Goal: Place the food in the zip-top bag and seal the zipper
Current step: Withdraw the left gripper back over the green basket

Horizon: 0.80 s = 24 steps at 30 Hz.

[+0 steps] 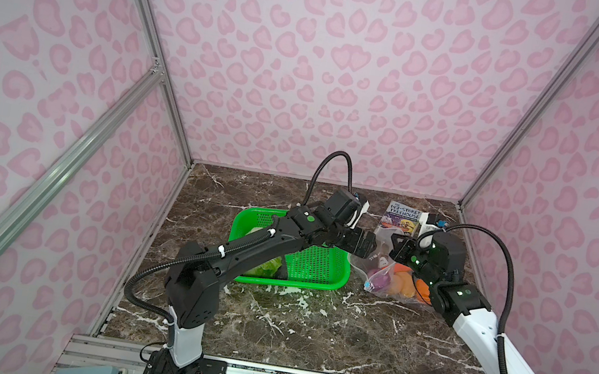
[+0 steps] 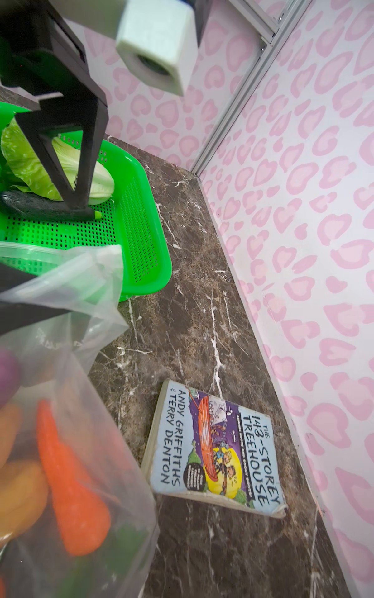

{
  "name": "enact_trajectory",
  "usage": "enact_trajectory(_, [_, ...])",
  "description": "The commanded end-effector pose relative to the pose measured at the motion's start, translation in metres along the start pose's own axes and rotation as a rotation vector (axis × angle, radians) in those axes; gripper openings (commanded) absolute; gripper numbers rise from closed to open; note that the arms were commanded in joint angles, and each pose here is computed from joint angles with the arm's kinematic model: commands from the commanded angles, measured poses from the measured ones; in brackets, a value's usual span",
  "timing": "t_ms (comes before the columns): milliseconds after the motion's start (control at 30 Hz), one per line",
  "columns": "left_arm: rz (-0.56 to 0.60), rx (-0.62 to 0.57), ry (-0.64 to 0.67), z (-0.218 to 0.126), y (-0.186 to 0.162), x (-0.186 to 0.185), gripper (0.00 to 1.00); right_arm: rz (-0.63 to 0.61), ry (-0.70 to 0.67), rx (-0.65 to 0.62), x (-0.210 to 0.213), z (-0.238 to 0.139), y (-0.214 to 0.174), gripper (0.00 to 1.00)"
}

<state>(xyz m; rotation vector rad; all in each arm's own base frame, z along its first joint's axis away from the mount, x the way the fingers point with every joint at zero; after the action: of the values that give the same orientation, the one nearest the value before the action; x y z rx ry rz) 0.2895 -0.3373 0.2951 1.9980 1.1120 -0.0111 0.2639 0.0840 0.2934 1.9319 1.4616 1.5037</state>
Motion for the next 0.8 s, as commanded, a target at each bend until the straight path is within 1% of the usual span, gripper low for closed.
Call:
enact_trajectory(0, [0.016, -0.054, 0.038, -0.013, 0.002, 0.008, 0.97, -0.027, -0.028, -0.03, 0.003, -0.006, 0.009, 0.0])
enact_trajectory(167, [-0.017, -0.142, 0.097, -0.041, 0.002, 0.028, 0.97, -0.033, -0.039, -0.05, 0.004, -0.017, 0.013, 0.0])
enact_trajectory(300, [-0.041, -0.21, 0.197, -0.063, 0.0, 0.044, 0.97, -0.025, -0.039, -0.066, 0.001, -0.022, 0.01, 0.0])
enact_trajectory(367, [-0.073, -0.246, 0.262, -0.072, -0.005, 0.056, 0.97, -0.023, -0.038, -0.059, 0.0, -0.022, 0.008, 0.0])
enact_trajectory(433, [-0.122, -0.259, 0.297, -0.079, -0.011, 0.069, 0.97, -0.021, -0.036, -0.056, -0.001, -0.022, 0.007, 0.0])
enact_trajectory(533, [-0.227, -0.267, 0.303, -0.089, -0.028, 0.093, 0.97, -0.028, -0.033, -0.063, 0.0, -0.024, 0.009, 0.0])
enact_trajectory(600, [-0.275, -0.274, 0.316, -0.098, -0.041, 0.106, 0.97, -0.029, -0.038, -0.065, -0.001, -0.024, 0.01, 0.0])
enact_trajectory(767, [-0.283, -0.254, 0.437, -0.116, -0.075, 0.118, 0.97, -0.008, -0.036, -0.074, -0.005, -0.019, 0.005, 0.0])
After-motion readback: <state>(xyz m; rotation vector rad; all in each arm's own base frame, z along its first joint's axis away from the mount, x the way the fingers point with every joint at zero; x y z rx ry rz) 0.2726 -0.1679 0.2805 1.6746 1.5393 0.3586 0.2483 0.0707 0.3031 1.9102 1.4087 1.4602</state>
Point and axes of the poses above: each gripper's point midway between its finger pads, its own z axis out along the fingers, its own x axis along the line the jaws close on, y = z × x, the point moved 10 cm from there along -z, back along the fingers, and after that the axes turned 4 degrees about z, right-handed, at the moved point
